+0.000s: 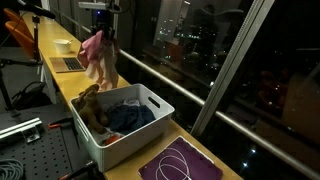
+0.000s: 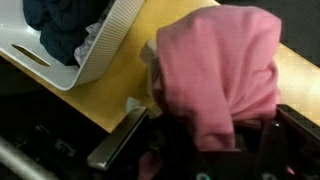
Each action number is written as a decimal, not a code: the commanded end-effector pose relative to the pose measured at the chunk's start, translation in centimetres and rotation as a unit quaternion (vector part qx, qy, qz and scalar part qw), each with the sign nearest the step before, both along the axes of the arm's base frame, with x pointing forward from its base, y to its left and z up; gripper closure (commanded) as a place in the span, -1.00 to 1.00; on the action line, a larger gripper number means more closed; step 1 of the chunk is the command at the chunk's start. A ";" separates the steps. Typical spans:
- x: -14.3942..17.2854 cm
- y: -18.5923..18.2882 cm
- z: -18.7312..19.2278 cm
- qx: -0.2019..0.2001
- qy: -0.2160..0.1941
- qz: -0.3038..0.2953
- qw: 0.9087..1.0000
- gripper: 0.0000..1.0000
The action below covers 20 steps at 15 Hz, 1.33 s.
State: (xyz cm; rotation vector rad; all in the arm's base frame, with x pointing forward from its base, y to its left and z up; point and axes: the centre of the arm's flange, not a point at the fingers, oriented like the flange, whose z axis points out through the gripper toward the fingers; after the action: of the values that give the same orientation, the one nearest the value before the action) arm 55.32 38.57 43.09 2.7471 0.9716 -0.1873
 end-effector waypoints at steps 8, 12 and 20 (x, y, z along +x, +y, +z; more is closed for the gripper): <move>-0.1 -3.3 -0.6 0.001 0.015 -0.013 1.000 -0.50; 0.7 -8.7 -2.0 -0.007 0.026 -0.041 0.999 -1.00; -4.0 -17.9 -5.5 0.017 0.111 -0.114 0.987 -1.00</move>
State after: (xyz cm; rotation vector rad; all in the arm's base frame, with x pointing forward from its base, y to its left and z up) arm 55.88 23.00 37.80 2.8653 0.7239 -0.4830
